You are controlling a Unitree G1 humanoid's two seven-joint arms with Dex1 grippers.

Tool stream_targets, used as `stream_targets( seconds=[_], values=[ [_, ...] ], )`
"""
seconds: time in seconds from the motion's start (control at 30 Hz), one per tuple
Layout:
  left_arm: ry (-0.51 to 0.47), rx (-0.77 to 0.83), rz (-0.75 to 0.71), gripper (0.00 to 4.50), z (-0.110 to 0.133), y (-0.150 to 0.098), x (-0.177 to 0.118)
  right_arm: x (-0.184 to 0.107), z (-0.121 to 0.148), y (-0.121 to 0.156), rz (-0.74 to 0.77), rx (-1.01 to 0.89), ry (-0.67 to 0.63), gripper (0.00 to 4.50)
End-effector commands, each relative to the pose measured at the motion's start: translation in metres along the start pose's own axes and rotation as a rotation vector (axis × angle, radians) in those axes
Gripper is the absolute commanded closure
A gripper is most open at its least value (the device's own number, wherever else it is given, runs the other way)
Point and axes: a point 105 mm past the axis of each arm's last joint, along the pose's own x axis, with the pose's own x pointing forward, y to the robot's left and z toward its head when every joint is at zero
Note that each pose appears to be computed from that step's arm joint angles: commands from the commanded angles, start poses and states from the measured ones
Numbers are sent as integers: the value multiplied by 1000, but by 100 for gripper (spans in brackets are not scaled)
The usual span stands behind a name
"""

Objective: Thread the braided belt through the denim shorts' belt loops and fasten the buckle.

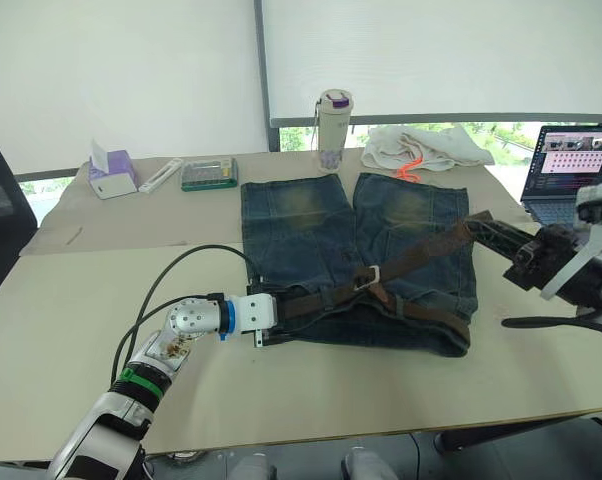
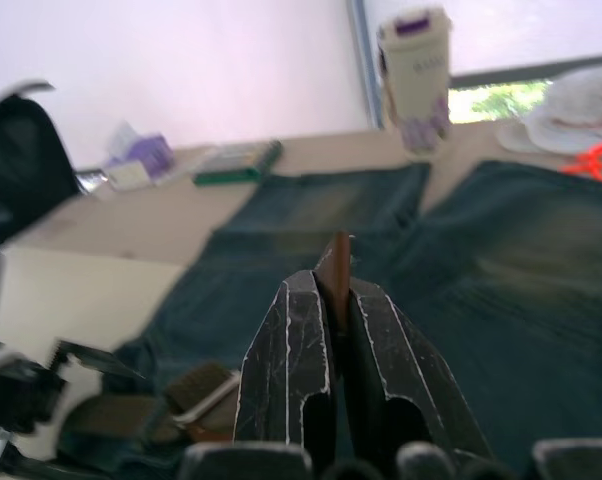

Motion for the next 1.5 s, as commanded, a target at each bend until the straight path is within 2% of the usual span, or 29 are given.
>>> stream_targets(
  seconds=[0.03, 0.13, 0.27, 0.33, 0.4, 0.43, 0.57, 0.63, 0.7, 0.83, 0.97, 1.07, 1.3, 1.33, 1.43, 1.5],
  values=[
    [95, -104, -23, 7, -26, -11, -10, -1, -16, -6, -45, -93, 114, 450],
    [65, -121, -11, 7, -21, -4, -14, -1, -35, -18, -103, -154, 202, 450],
    [-32, -177, 69, 7, -1, 20, -17, 0, -56, -18, -104, -194, 279, 450],
    [-118, -228, 123, 7, 15, 38, -19, 2, -60, -16, -92, -195, 284, 450],
    [-273, -329, 182, 7, 45, 65, -23, 6, -60, -12, -79, -180, 267, 450],
    [-317, -363, 186, 7, 54, 71, -24, 8, -61, -11, -76, -176, 262, 450],
    [-450, -455, 127, 7, 83, 74, -21, 16, -65, -7, -65, -149, 247, 450],
    [-474, -494, 61, 7, 91, 67, -21, 20, -70, -3, -56, -145, 253, 450],
    [-451, -500, -4, 7, 91, 58, -24, 23, -74, -1, -54, -140, 256, 450],
    [-436, -474, 116, 7, 85, 75, -16, 27, -79, 3, -41, -123, 255, 450],
    [-475, -466, 96, 7, 90, 68, 10, 28, -82, 1, -48, -114, 257, 450],
    [-538, -503, 98, 77, 96, 69, 31, 26, -83, -4, -63, -111, 262, 450],
    [-562, -474, 21, 327, 103, 60, 60, 22, -83, -9, -85, -111, 269, 450],
    [-555, -467, 9, 348, 103, 57, 64, 22, -83, -10, -88, -112, 268, 450],
    [-529, -439, -20, 449, 100, 51, 72, 20, -82, -11, -97, -113, 265, 450],
    [-523, -439, -46, 449, 98, 45, 76, 18, -80, -14, -110, -117, 261, 450]
  ],
)
